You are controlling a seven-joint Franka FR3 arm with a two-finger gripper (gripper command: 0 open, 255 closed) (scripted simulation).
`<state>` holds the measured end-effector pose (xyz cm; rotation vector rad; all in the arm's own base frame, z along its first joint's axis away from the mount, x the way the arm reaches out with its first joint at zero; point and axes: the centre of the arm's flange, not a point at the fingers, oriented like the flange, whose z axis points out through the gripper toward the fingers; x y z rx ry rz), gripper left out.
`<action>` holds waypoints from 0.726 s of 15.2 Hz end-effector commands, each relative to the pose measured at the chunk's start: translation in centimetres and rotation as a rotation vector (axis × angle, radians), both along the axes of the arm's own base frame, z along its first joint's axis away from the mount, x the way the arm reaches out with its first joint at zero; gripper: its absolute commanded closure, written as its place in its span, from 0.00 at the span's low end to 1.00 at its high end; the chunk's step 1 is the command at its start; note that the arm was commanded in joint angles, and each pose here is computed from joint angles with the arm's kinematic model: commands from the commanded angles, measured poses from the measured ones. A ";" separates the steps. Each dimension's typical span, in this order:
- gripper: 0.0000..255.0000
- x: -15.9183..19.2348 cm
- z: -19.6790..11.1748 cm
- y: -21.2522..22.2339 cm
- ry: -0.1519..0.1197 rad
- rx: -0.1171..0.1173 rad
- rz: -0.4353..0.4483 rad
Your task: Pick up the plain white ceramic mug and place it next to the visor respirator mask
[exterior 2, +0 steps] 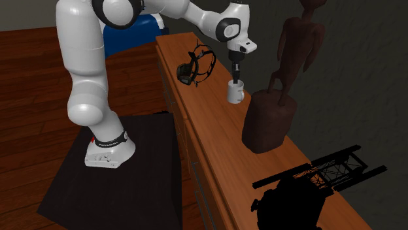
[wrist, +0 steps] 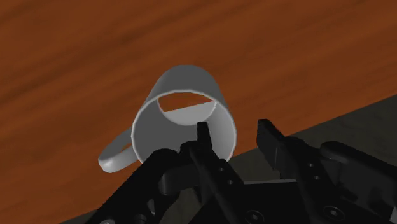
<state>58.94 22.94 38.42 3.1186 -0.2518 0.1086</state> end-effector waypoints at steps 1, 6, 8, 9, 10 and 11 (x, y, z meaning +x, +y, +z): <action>0.00 0.0 0.0 0.0 0.000 0.000 0.000; 0.00 -0.1 1.3 0.0 0.000 0.000 0.000; 0.00 -0.3 4.0 0.1 0.000 0.000 0.000; 0.00 -0.3 5.0 0.1 0.000 0.000 0.000; 0.00 -0.3 5.0 0.1 0.000 0.000 0.000; 0.00 -0.3 5.0 0.1 0.000 0.000 0.000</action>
